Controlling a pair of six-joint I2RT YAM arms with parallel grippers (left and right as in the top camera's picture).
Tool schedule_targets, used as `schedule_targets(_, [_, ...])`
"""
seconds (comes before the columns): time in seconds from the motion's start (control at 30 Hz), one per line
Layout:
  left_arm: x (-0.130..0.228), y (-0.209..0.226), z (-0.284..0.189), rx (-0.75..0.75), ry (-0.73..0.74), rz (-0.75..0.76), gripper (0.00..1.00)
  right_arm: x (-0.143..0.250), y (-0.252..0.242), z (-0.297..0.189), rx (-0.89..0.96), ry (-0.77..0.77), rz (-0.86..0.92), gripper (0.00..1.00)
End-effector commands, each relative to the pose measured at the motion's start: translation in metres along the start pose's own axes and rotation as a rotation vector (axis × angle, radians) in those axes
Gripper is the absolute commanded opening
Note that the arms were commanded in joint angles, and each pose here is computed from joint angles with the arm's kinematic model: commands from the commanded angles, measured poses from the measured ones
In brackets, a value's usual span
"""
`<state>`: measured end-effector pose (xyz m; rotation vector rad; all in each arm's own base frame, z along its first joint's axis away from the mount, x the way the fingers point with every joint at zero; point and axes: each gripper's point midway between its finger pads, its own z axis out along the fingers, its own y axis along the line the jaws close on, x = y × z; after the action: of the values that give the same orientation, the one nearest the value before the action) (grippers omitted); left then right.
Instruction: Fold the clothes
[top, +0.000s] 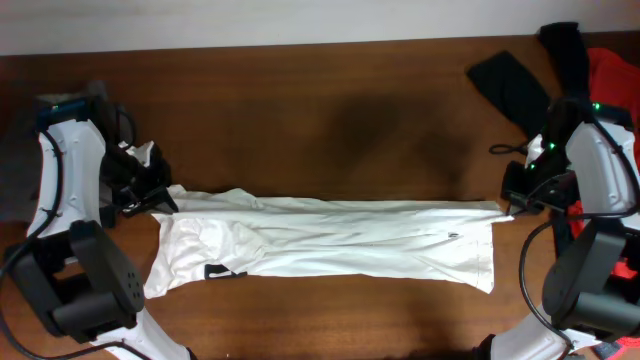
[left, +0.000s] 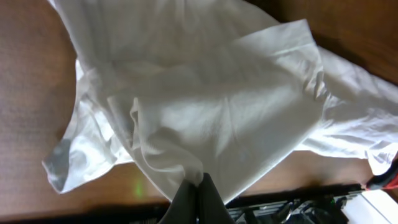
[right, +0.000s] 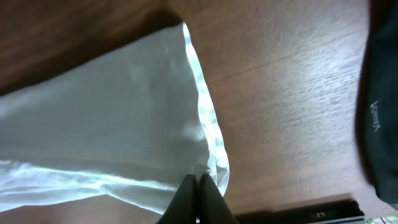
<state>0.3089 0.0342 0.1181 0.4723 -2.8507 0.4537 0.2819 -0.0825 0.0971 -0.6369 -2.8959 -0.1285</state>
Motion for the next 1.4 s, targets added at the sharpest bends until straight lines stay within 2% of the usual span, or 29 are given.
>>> schedule_targets(0.0, [0.01,0.001,-0.009,-0.027,0.001,0.0,0.0,0.011,-0.005,0.003,0.03,0.016,-0.008,0.04])
schedule_targets(0.57, [0.044,0.029,0.041,-0.101,0.17,-0.041,0.0,0.022,-0.006,0.011,0.034,0.063,-0.023,0.04])
schedule_targets(0.77, [0.043,0.034,0.051,-0.115,0.166,-0.043,0.0,0.024,-0.007,0.012,0.034,0.072,-0.027,0.04])
schedule_targets(0.9, [0.046,0.053,0.06,-0.211,0.168,-0.109,0.0,0.024,-0.007,0.012,0.034,0.072,-0.03,0.04])
schedule_targets(1.03, [0.052,0.057,0.072,-0.217,0.19,-0.125,0.0,0.024,-0.007,0.012,0.034,0.072,-0.03,0.04])
schedule_targets(1.2, [0.054,0.077,0.069,-0.342,0.175,-0.208,0.0,0.024,-0.007,0.012,0.034,0.073,-0.045,0.04])
schedule_targets(1.37, [0.05,0.077,0.07,-0.34,0.157,-0.209,0.09,0.024,-0.007,0.012,0.034,0.072,-0.047,0.04])
